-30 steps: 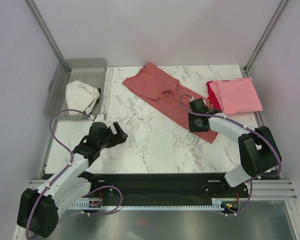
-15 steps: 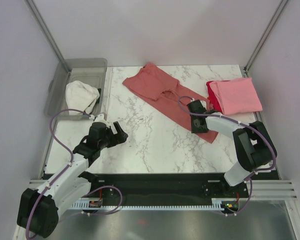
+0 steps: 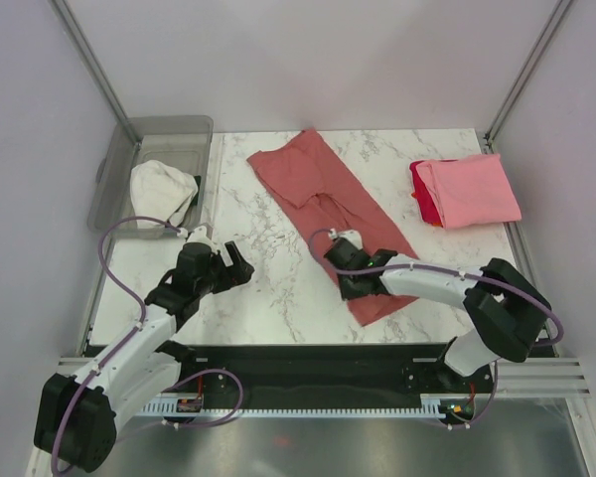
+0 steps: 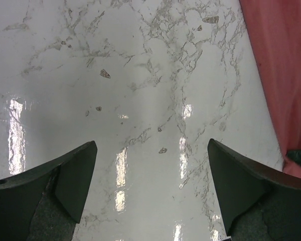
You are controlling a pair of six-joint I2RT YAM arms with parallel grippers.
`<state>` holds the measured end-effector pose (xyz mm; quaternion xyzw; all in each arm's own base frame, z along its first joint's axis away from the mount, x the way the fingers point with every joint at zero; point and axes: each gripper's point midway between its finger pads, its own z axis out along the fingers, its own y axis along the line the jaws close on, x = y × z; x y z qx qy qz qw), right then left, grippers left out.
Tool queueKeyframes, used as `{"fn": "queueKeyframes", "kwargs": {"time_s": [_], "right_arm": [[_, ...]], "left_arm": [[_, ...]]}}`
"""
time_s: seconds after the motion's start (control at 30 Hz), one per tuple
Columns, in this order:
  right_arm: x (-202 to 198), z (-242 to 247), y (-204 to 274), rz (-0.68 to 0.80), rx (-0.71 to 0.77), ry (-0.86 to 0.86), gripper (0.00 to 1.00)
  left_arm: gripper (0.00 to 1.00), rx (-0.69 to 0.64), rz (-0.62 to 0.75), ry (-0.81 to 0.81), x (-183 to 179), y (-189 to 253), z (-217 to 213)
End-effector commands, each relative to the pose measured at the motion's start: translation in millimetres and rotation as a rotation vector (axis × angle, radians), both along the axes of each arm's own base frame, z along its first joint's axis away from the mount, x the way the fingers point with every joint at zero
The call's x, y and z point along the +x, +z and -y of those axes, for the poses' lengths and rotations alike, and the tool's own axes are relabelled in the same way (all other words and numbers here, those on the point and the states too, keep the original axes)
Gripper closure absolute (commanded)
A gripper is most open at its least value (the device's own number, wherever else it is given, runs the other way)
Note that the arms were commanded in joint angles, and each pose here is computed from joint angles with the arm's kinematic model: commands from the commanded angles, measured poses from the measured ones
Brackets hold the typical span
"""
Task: Fold and stack the t-shirts
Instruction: Fold the tshirt
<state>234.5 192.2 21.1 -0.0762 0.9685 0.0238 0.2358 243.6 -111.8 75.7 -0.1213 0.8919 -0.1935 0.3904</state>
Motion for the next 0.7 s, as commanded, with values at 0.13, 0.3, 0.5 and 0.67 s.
{"fn": "queueKeyframes", "kwargs": {"time_s": [0.13, 0.3, 0.5, 0.67], "right_arm": [[-74, -159, 45, -0.02, 0.257, 0.232, 0.9], [-85, -206, 79, 0.001, 0.384, 0.344, 0.39], [-58, -161, 110, 0.053, 0.443, 0.296, 0.33], [16, -90, 122, 0.132, 0.439, 0.131, 0.37]], "left_arm": [[0.01, 0.023, 0.025, 0.004, 5, 3, -2], [0.0, 0.026, 0.026, 0.013, 4, 2, -4], [0.0, 0.01, -0.002, -0.019, 2, -1, 3], [0.0, -0.019, -0.061, -0.086, -5, -10, 19]]}}
